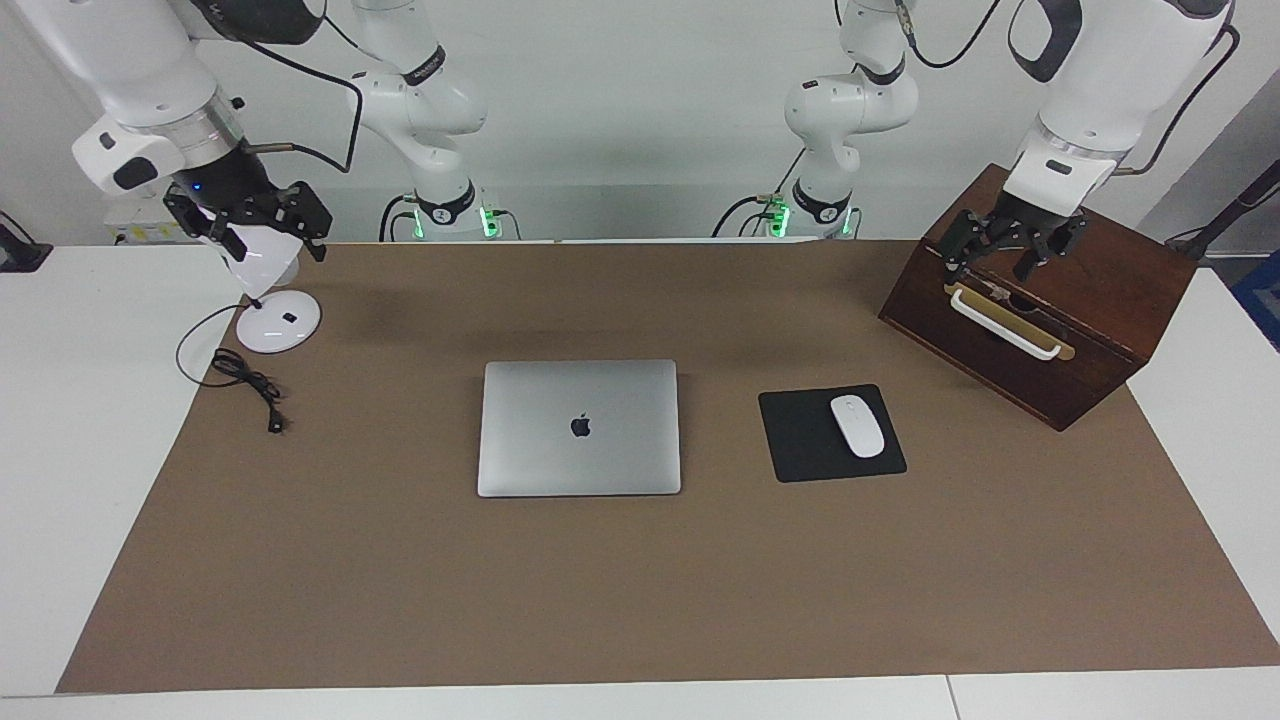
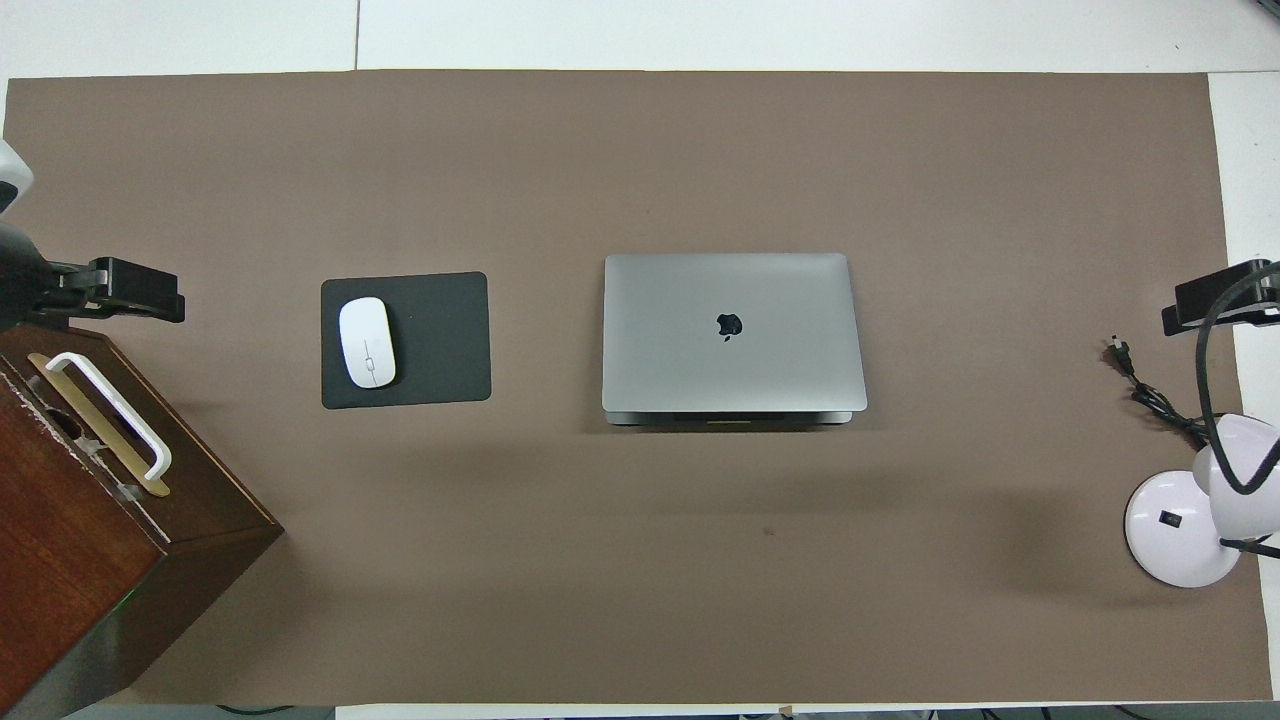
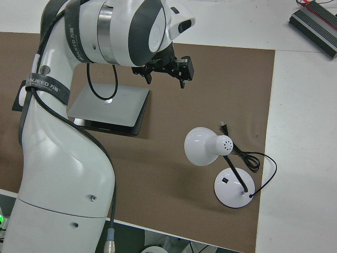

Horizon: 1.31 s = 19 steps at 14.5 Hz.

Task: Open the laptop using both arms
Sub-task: 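Move the left gripper toward the laptop's near edge while the right gripper approaches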

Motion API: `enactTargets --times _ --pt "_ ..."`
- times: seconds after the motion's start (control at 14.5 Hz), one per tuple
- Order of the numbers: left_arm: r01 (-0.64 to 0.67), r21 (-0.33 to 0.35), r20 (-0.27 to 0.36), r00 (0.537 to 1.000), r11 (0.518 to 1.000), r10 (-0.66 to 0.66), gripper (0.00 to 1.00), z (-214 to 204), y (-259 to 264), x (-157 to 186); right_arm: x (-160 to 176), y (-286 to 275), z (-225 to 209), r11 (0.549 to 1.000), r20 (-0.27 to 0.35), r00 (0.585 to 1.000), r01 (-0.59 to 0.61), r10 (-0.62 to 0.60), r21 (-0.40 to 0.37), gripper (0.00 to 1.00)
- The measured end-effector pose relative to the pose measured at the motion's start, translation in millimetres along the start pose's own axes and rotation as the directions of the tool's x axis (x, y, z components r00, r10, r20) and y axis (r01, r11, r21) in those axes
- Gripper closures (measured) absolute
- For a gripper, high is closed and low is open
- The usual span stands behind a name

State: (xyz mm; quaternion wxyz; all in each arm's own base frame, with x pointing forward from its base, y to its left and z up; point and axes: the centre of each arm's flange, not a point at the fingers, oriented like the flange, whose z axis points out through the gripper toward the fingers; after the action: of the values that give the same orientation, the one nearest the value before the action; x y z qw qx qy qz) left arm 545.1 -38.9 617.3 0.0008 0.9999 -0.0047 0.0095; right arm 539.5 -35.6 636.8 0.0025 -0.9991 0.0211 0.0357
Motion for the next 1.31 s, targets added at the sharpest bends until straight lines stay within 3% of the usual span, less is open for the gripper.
enactTargets --times 0.21,0.62,0.9,1.1,1.31 --pt "0.004 -0.002 -0.029 1.0 1.0 -0.004 0.0 -3 -2 3 0 0 0 1.0 0.0 1.0 -0.001 0.001 0.0 0.0" --pt "0.025 -0.001 -0.019 1.0 1.0 -0.025 0.0 3 -8 3 0 1 0 1.0 0.0 1.0 -0.001 0.001 0.0 0.0" --pt "0.105 -0.013 -0.037 0.994 0.994 -0.105 0.0 4 -5 5 0 1 0 1.0 0.0 1.0 -0.002 0.002 0.0 0.0" --pt "0.279 -0.09 -0.063 0.957 0.956 -0.285 0.32 8 15 11 0 2 0 1.0 -0.001 1.0 -0.003 0.003 0.0 0.0" --pt "0.491 -0.146 -0.03 0.865 0.859 -0.5 0.67 33 55 12 0 3 -1 1.0 -0.004 1.0 -0.006 0.006 0.0 0.0"
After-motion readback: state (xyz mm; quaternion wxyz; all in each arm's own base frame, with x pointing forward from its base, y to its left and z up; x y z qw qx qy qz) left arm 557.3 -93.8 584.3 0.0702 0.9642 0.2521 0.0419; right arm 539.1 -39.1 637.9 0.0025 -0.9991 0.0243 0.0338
